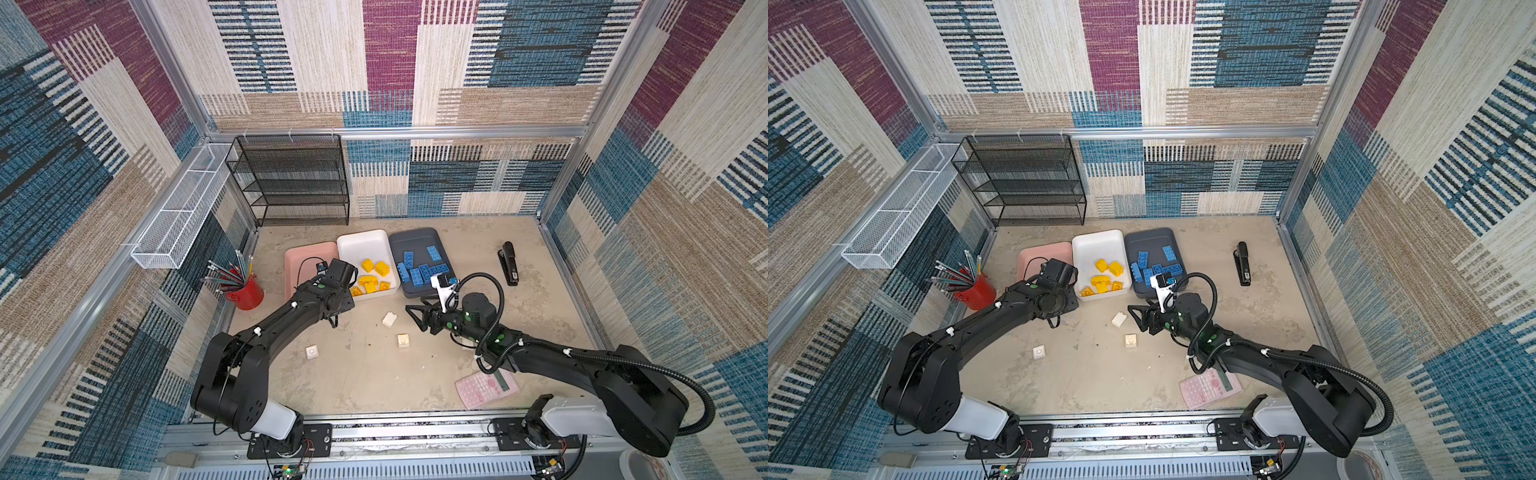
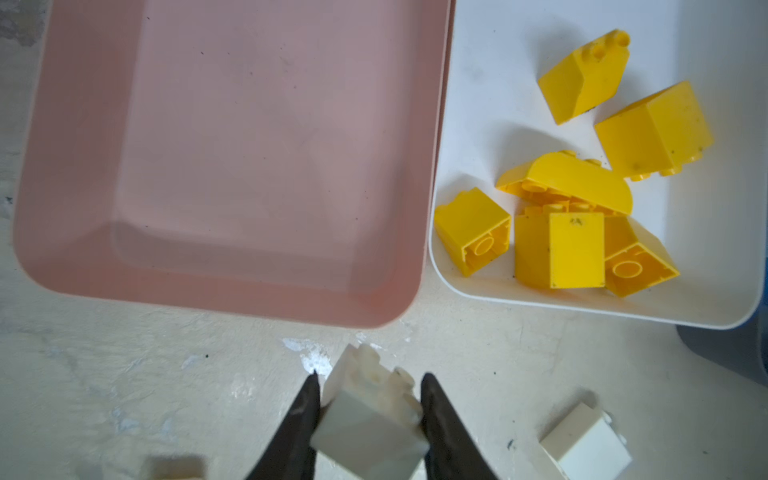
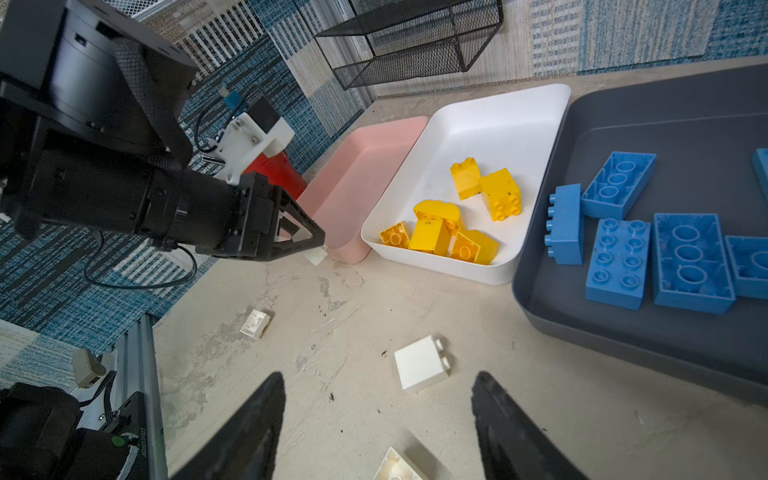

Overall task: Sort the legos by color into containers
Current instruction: 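Carry the white brick into the pink tray with the left gripper, release, then withdraw the left arm while the right gripper reaches toward the white bricks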

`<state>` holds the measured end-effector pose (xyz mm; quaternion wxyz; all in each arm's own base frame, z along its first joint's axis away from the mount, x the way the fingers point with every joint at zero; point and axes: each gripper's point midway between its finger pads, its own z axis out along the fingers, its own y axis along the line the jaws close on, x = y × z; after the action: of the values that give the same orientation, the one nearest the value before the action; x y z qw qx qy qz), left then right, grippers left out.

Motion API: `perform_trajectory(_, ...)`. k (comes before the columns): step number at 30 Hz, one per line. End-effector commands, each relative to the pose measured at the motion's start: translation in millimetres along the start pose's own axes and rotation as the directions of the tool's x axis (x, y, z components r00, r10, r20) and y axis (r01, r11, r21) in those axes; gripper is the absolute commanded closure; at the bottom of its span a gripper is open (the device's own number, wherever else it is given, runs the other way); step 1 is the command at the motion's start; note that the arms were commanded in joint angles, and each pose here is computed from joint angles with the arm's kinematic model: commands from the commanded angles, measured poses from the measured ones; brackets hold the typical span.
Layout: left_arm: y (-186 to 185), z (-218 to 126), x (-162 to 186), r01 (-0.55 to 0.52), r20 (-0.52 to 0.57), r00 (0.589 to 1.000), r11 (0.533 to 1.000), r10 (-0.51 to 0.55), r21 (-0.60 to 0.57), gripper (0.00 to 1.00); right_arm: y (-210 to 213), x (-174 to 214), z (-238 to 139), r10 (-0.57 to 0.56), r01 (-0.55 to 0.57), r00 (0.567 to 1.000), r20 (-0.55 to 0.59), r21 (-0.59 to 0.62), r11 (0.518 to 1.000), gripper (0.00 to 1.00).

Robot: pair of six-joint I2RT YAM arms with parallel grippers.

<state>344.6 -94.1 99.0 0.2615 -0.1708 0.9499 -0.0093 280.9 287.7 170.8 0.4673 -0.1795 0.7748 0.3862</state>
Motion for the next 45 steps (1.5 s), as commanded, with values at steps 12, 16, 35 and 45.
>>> perform_trajectory(12, 17.3, 18.1, -57.9, 0.115, -0.018, 0.993, 0.993, -0.115, -0.020, 0.76, 6.1, -10.3, -1.0, -0.009, 0.009, 1.000, 0.030, -0.016, 1.000, 0.27)
perform_trajectory(16, 22.5, 25.5, -68.7, 0.130, -0.024, 0.991, 0.991, -0.131, -0.036, 0.74, 5.8, -10.3, -0.6, -0.012, 0.012, 1.000, 0.026, -0.013, 1.000, 0.27)
perform_trajectory(35, 14.3, -9.2, -92.2, 0.158, 0.017, 0.987, 0.985, -0.160, 0.075, 0.38, 16.7, -4.2, 27.3, -0.092, 0.092, 0.990, -0.109, -0.005, 0.996, 0.16)
perform_trajectory(45, -5.7, -89.8, -79.1, 0.097, 0.054, 0.991, 0.938, -0.121, 0.333, 0.36, 9.7, 18.7, 27.2, -0.145, 0.151, 0.959, -0.243, 0.006, 0.988, 0.07)
